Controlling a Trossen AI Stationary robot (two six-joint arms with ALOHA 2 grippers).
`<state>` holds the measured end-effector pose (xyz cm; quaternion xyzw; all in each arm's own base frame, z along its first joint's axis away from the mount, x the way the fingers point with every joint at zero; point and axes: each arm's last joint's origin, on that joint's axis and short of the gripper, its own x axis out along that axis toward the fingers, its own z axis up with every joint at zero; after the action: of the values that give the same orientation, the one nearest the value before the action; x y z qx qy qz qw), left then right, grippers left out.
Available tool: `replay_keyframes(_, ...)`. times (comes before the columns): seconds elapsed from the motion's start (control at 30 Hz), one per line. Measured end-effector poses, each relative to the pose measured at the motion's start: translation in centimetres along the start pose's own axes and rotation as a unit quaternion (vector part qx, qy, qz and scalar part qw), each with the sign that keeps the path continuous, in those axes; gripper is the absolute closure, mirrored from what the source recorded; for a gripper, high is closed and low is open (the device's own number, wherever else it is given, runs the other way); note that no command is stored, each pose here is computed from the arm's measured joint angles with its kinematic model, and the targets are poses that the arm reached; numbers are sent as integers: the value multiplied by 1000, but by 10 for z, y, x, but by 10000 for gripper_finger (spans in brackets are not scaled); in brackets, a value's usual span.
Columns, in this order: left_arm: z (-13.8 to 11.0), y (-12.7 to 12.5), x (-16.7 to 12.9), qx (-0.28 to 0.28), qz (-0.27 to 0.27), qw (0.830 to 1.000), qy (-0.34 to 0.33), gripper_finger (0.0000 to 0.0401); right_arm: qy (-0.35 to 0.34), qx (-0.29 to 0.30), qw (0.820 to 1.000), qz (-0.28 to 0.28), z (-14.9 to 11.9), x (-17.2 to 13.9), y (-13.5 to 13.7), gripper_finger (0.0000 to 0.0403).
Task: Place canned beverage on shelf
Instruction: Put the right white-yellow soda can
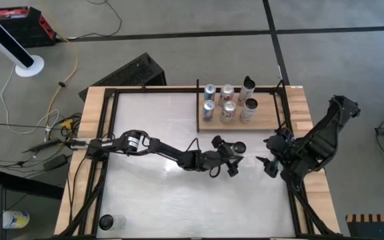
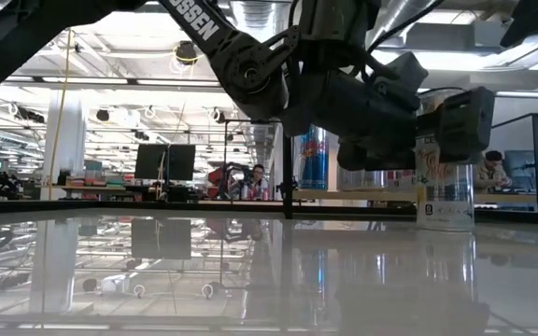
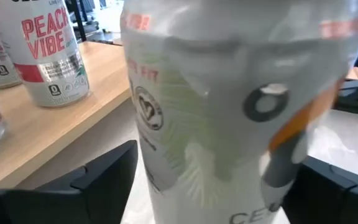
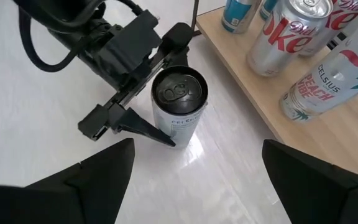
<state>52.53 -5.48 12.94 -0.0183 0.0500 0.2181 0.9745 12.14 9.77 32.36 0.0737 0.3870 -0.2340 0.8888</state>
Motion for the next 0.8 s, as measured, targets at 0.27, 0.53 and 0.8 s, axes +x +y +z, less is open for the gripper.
replay_keyframes(0.27,1,-1,-1,62,-6,998,5,51,8,11,1000,-5,2,2,-1,24)
replay_keyframes(0.53,41,-4,-25,168,-27,981,91,49,33,17,999,-11,4,6,-4,24)
replay_keyframes(0.8,88,14,-56,192,-90,959,186,48,33,22,999,-19,7,9,-4,24)
